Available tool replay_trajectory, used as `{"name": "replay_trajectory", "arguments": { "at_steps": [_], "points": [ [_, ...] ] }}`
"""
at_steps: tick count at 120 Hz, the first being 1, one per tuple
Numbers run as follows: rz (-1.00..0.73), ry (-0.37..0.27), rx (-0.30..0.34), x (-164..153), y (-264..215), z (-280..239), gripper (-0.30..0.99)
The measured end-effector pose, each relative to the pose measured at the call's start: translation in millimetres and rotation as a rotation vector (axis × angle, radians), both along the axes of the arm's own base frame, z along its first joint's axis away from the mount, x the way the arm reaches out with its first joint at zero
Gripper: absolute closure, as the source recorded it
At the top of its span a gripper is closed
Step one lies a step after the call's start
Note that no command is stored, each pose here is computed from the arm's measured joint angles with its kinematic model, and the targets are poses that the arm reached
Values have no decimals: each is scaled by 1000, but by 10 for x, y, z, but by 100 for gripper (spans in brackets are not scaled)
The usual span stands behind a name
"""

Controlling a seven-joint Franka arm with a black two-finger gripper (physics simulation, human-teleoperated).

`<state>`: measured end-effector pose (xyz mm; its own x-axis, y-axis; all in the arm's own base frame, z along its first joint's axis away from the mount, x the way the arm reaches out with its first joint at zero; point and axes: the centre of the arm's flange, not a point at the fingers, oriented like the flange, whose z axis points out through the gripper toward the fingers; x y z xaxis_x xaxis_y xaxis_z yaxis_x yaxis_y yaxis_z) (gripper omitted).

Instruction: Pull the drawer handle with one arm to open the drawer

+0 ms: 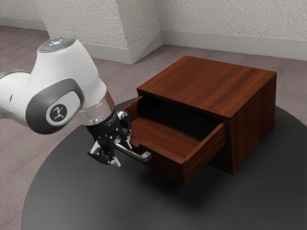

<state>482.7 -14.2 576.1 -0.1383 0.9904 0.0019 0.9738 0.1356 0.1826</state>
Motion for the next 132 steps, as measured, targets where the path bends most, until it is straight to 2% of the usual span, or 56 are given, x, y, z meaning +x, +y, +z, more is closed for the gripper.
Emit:
{"name": "replay_trajectory", "arguments": {
  "at_steps": [132],
  "points": [
    [14,12,-7,-64,49,-16,28]
  ]
}}
